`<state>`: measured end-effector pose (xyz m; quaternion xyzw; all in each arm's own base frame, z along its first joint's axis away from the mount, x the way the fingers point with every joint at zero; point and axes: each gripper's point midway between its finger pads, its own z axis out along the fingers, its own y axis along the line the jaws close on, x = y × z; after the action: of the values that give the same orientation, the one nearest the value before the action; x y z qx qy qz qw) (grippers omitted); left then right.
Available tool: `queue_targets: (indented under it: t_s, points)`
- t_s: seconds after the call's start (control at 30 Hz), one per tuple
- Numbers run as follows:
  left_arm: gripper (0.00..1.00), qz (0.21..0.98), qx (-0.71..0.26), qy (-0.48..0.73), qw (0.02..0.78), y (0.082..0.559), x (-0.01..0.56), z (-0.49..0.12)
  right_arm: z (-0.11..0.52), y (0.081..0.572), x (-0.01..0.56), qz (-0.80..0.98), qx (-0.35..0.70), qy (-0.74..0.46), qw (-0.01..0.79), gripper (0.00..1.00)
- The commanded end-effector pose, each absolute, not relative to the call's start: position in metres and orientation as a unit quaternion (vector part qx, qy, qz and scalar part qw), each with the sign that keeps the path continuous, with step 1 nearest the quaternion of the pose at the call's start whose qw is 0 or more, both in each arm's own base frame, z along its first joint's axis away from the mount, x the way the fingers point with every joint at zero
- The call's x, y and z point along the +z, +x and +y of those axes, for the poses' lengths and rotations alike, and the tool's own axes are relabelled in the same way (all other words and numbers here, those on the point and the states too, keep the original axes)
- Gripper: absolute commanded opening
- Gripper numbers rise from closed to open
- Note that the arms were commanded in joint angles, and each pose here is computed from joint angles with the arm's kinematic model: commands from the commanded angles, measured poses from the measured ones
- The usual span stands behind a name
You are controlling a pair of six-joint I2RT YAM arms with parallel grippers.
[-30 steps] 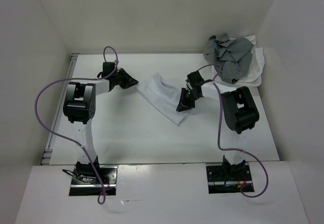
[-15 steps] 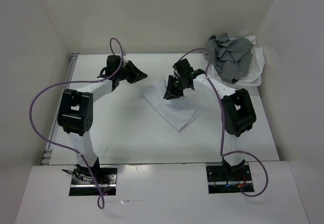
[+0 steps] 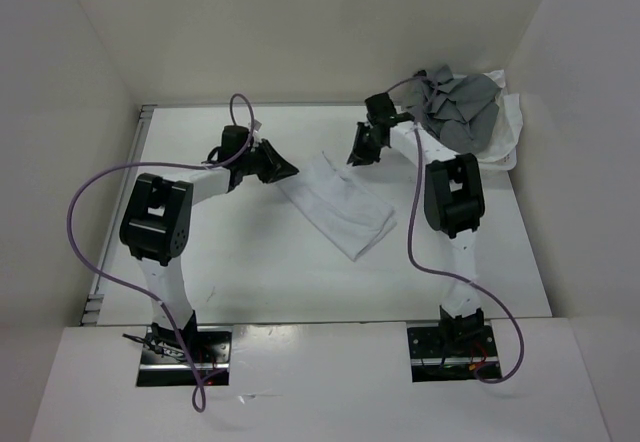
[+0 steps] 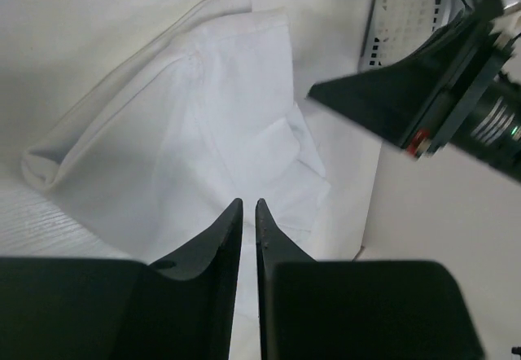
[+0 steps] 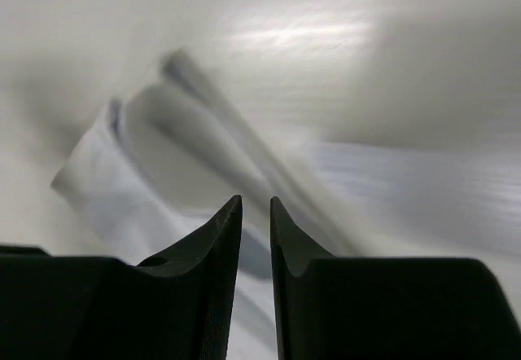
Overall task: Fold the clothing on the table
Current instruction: Fold the skirt
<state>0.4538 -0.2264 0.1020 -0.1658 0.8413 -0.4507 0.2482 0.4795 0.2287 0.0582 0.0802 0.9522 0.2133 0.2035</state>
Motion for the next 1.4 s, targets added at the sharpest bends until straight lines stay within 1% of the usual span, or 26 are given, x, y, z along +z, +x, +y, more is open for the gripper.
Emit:
queue_targets:
  t_s: [0.0, 0.07, 0.13, 0.23, 0.3, 0.33, 0.37, 0.4, 0.43, 0.47, 0.57, 0.73, 0.83, 1.1, 1.13, 1.17, 1.37]
  points:
    - [0.17, 0.835, -0.456, -0.141, 0.274, 0.452, 0.118, -0.224, 0.177, 0.506, 0.058, 0.954, 0.160, 0.110, 0.227, 0.26]
    - [0.17, 0.835, -0.456, -0.141, 0.274, 0.449, 0.119, -0.224, 0.158, 0.505, 0.050, 0.957, 0.136, 0.121, 0.224, 0.26]
    - [0.17, 0.835, -0.456, -0.141, 0.274, 0.447, 0.120, -0.223, 0.148, 0.505, 0.053, 0.957, 0.132, 0.124, 0.226, 0.26]
    - [0.17, 0.836, -0.451, -0.140, 0.278, 0.445, 0.119, -0.221, 0.160, 0.491, 0.072, 0.956, 0.153, 0.104, 0.229, 0.26]
    - [0.16, 0.833, -0.462, -0.133, 0.275, 0.445, 0.119, -0.229, 0.173, 0.482, 0.093, 0.952, 0.173, 0.082, 0.238, 0.31]
    - [0.15, 0.834, -0.460, -0.134, 0.272, 0.447, 0.115, -0.229, 0.179, 0.476, 0.096, 0.952, 0.179, 0.076, 0.236, 0.31]
    - [0.13, 0.835, -0.465, -0.128, 0.266, 0.446, 0.114, -0.235, 0.184, 0.467, 0.093, 0.953, 0.184, 0.069, 0.229, 0.35]
    - [0.11, 0.834, -0.465, -0.128, 0.267, 0.449, 0.113, -0.236, 0.190, 0.460, 0.098, 0.953, 0.187, 0.061, 0.230, 0.38]
    - [0.11, 0.834, -0.466, -0.127, 0.269, 0.456, 0.113, -0.238, 0.188, 0.454, 0.091, 0.955, 0.184, 0.058, 0.225, 0.40]
    - [0.09, 0.833, -0.467, -0.130, 0.267, 0.459, 0.112, -0.239, 0.192, 0.448, 0.086, 0.957, 0.183, 0.053, 0.217, 0.40]
    - [0.09, 0.834, -0.469, -0.129, 0.261, 0.462, 0.110, -0.241, 0.188, 0.441, 0.077, 0.962, 0.165, 0.030, 0.217, 0.40]
    - [0.09, 0.835, -0.468, -0.131, 0.257, 0.460, 0.107, -0.240, 0.203, 0.438, 0.076, 0.958, 0.182, -0.017, 0.223, 0.40]
    - [0.09, 0.839, -0.467, -0.128, 0.250, 0.455, 0.102, -0.240, 0.215, 0.444, 0.080, 0.953, 0.195, -0.045, 0.228, 0.44]
    - [0.09, 0.846, -0.458, -0.122, 0.244, 0.449, 0.097, -0.238, 0.235, 0.455, 0.089, 0.943, 0.210, -0.106, 0.237, 0.47]
    - [0.08, 0.848, -0.457, -0.124, 0.240, 0.448, 0.096, -0.238, 0.235, 0.454, 0.080, 0.946, 0.208, -0.105, 0.226, 0.47]
    - [0.08, 0.848, -0.457, -0.124, 0.240, 0.448, 0.096, -0.238, 0.237, 0.456, 0.084, 0.943, 0.214, -0.112, 0.230, 0.47]
    - [0.08, 0.852, -0.451, -0.120, 0.237, 0.445, 0.092, -0.237, 0.244, 0.446, 0.059, 0.945, 0.232, -0.126, 0.192, 0.47]
